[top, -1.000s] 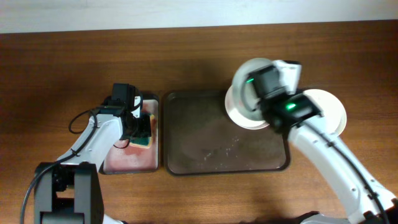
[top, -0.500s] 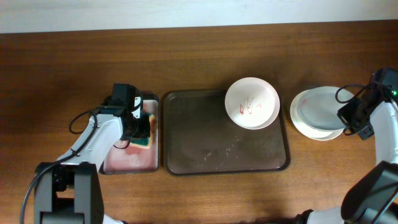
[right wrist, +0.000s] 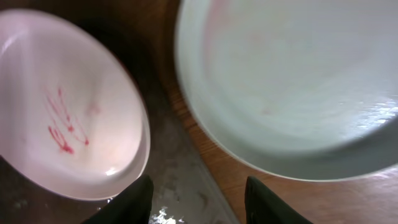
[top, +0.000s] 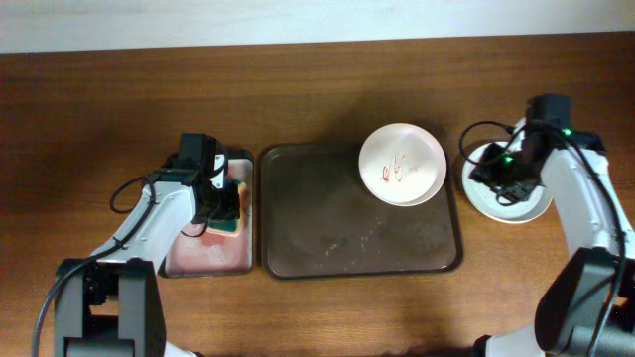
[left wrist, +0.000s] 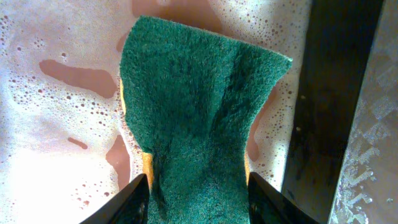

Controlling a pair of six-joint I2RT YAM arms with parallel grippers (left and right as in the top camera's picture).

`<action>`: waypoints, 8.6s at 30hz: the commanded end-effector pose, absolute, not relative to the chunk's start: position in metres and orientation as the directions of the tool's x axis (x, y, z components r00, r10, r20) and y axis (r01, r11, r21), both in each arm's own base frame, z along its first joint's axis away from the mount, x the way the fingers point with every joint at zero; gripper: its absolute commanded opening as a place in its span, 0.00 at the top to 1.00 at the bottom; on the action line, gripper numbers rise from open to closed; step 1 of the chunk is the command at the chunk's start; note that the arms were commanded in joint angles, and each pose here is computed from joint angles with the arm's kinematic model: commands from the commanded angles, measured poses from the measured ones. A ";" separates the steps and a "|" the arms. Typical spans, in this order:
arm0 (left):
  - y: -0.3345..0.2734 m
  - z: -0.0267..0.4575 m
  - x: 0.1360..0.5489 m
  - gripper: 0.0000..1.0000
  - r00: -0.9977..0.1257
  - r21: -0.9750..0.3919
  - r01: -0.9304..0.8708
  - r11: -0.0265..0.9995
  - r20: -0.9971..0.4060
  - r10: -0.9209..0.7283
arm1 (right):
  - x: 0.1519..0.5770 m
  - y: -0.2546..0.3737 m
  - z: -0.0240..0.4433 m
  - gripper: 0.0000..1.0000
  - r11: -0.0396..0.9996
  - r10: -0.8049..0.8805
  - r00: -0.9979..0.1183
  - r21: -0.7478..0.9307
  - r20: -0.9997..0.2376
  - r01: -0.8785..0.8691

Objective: Clean dirty plates on tray and stack at the side

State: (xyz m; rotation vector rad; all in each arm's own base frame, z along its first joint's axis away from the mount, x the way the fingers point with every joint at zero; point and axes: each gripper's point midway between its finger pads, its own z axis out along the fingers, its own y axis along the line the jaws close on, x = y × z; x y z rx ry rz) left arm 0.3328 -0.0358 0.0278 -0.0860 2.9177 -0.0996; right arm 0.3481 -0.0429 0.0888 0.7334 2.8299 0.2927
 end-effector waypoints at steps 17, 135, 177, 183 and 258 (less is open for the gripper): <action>-0.038 0.031 0.331 0.51 -0.973 -0.080 -0.036 0.996 -0.225 -0.054 | 0.319 0.083 0.003 0.96 0.922 0.200 -0.961 0.296 0.191 0.251; -0.019 0.069 0.360 1.00 -0.864 0.038 -0.009 0.999 -0.503 0.011 | 0.313 0.130 0.000 0.96 0.953 0.121 -0.980 0.258 0.155 0.159; -0.191 0.000 0.325 1.00 -0.958 -0.143 0.028 0.989 -0.287 -0.014 | 0.301 0.167 0.004 0.96 0.939 0.034 -0.984 0.331 0.173 0.091; -0.167 0.039 0.353 1.00 -0.923 -0.180 -0.011 0.984 -0.376 -0.079 | 0.301 0.163 0.002 0.96 0.948 0.038 -0.985 0.306 0.170 0.090; -0.033 0.018 0.349 0.27 -0.964 -0.030 -0.104 0.994 -0.245 -0.108 | 0.363 -0.051 0.132 0.96 0.815 0.564 -0.751 0.086 -0.343 0.572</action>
